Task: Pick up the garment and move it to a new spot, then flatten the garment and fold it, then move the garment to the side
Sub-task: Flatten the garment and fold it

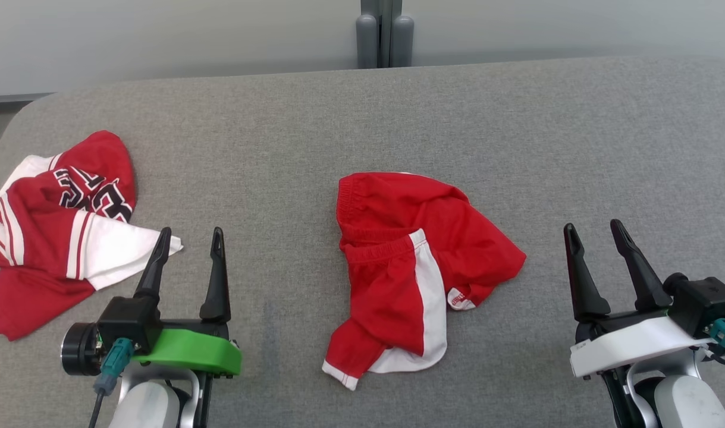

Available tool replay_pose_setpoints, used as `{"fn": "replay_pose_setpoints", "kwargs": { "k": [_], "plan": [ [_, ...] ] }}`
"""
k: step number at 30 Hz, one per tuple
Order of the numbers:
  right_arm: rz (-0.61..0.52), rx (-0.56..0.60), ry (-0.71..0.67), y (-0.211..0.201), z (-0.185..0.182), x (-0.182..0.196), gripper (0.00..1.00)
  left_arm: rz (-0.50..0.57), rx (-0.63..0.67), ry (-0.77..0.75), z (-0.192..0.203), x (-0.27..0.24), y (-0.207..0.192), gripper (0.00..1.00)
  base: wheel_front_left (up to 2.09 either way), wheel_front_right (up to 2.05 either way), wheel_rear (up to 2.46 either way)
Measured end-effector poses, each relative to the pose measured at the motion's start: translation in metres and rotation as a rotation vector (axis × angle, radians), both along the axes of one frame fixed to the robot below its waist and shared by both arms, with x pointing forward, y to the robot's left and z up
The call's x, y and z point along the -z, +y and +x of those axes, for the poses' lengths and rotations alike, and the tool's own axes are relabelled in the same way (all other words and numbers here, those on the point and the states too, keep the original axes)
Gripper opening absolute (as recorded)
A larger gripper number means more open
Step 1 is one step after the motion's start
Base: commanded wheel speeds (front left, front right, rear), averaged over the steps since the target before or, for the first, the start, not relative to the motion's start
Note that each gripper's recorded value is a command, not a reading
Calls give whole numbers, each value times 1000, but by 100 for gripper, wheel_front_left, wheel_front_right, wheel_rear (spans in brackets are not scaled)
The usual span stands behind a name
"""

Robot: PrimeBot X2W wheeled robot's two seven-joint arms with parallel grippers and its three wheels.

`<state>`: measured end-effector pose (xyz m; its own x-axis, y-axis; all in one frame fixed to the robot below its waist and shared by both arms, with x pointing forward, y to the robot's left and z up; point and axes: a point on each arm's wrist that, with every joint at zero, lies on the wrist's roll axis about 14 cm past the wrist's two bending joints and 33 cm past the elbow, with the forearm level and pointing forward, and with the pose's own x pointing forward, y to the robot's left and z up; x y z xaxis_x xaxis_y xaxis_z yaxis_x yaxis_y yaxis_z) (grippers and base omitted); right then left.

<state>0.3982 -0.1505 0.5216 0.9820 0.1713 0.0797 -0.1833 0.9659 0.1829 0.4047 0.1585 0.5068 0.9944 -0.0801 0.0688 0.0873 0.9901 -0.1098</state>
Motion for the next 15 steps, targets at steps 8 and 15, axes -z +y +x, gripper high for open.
{"fn": "replay_pose_setpoints", "kwargs": {
  "k": [8, 15],
  "plan": [
    [-27, -65, 61, 17, 2, 14, 100, 3, 4, 0, 0, 0, 0, 100, 0, 0, 0],
    [-59, -276, 167, 75, 15, 42, 100, 0, 8, -20, 10, -7, -2, 100, 0, 0, 0]
  ]
}}
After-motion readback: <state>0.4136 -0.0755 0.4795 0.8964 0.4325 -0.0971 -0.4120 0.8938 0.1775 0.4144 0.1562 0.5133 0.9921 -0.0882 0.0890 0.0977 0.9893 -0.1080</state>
